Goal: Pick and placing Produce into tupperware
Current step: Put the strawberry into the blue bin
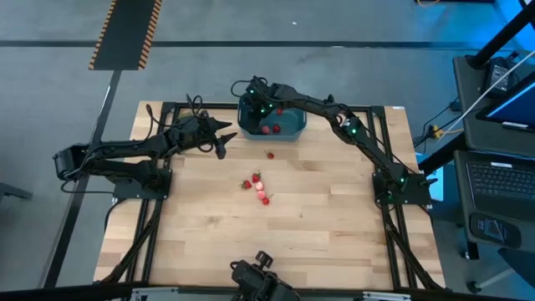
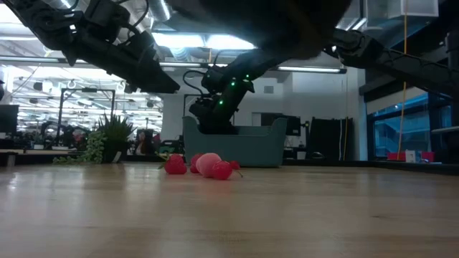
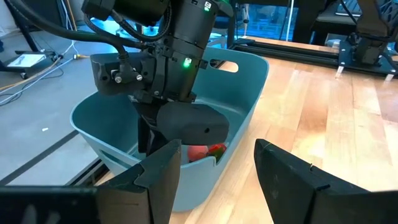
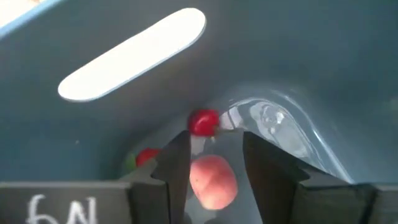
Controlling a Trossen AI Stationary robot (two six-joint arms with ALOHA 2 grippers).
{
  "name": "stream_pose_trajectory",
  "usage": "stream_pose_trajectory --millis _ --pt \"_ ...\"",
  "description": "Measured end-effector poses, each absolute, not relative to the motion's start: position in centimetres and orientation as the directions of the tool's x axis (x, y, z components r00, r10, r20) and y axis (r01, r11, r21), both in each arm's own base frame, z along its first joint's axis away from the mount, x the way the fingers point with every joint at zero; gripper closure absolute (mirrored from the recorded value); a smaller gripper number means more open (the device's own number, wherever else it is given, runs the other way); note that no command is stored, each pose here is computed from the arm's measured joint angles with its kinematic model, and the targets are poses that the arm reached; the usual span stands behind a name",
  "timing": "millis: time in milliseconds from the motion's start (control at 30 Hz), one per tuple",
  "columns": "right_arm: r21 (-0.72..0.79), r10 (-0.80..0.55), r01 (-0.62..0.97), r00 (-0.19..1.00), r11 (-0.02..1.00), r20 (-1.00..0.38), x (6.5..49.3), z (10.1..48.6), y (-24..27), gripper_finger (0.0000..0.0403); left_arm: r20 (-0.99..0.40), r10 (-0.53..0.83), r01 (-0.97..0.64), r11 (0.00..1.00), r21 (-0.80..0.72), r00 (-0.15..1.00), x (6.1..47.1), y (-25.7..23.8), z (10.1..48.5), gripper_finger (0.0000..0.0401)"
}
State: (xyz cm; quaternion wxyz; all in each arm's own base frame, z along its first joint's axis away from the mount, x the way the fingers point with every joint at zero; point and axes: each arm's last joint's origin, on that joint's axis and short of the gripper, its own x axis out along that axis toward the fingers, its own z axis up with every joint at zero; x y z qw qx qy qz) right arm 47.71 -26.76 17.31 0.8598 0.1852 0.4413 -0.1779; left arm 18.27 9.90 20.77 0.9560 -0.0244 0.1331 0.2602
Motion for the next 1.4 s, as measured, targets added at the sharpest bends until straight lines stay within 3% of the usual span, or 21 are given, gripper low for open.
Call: stream_pose_trajectory --millis 167,367,633,867,1133,1400 --pt "0.143 -0.143 0.449 0.544 0.882 -0.827 47.1 19.3 -26.4 0.0254 -0.268 0.491 -0.504 0.863 0.022 0.829 18.3 9.9 20.8 0.0203" --pt "0.073 -0.193 0.403 0.579 0.912 -0.792 45.6 25.8 -24.6 0.0254 -0.268 0.491 -0.505 0.863 0.021 0.829 18.3 9.9 20.8 0.0203" --pt "-0.112 -0.288 0.346 0.514 0.931 -0.808 43.0 33.1 -18.4 0.0254 -0.268 0.490 -0.504 0.863 0.021 0.829 18.3 9.9 20.8 0.0203" --pt "-0.142 -0.208 0.188 0.403 0.972 -0.891 41.9 34.5 -12.3 0.0254 -0.269 0.484 -0.500 0.866 0.010 0.833 18.3 9.8 20.8 0.0203" --pt "-0.111 -0.144 0.156 0.217 0.981 -0.966 39.8 34.7 -9.1 0.0254 -0.269 0.458 -0.474 0.881 0.009 0.847 18.6 9.3 20.8 0.0203" --pt "-0.180 -0.211 0.141 0.251 0.973 -0.945 38.8 36.7 -5.3 0.0254 -0.269 0.439 -0.459 0.888 -0.013 0.857 18.8 8.9 20.7 0.0203"
